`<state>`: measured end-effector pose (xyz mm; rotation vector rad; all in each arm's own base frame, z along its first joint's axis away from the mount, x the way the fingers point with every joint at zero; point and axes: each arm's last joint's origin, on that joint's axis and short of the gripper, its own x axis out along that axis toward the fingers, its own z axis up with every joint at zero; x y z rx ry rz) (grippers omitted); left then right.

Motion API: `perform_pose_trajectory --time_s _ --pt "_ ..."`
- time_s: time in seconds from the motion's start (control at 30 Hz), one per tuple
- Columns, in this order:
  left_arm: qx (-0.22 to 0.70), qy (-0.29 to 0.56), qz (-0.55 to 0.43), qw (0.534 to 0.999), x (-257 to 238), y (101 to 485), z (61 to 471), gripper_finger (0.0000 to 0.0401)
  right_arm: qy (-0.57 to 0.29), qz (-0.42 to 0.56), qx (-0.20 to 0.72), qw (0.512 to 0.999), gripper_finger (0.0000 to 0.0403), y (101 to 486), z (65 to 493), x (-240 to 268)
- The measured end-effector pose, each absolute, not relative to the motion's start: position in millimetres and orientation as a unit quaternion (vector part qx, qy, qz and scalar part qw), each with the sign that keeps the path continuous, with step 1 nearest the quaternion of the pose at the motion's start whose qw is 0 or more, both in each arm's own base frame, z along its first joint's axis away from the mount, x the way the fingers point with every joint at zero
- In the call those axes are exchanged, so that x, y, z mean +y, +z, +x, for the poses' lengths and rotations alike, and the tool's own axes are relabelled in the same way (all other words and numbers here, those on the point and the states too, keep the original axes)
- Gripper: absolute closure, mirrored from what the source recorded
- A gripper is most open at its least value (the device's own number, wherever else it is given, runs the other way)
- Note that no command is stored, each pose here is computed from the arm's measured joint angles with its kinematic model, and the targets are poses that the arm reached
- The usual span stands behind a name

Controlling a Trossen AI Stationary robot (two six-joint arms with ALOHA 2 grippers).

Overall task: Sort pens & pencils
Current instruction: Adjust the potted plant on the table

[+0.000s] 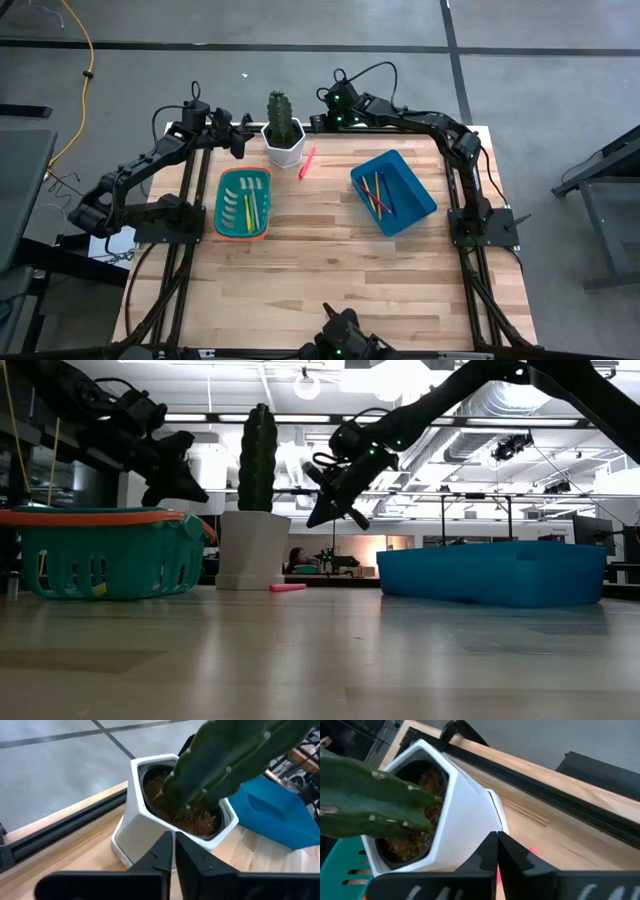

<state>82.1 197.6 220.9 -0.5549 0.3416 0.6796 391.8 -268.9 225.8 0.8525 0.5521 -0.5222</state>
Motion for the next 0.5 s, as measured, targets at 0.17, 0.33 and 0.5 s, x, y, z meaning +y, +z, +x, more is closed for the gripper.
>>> perform_pose_trajectory --time_s 0.17,0.33,0.5 --pt "0.165 0.328 -0.278 0.888 199.4 218.6 82.7 0.0371 -0.229 0.408 0.249 0.848 0.0402 225.5 394.3 -270.9" --pt "0.18 0.33 -0.301 0.876 205.2 207.8 84.5 0.0371 -0.234 0.421 0.254 0.839 0.0403 213.5 395.2 -275.6" --pt "0.188 0.339 -0.307 0.869 209.3 201.8 85.3 0.0397 -0.219 0.433 0.25 0.838 0.0403 210.1 394.5 -280.3"
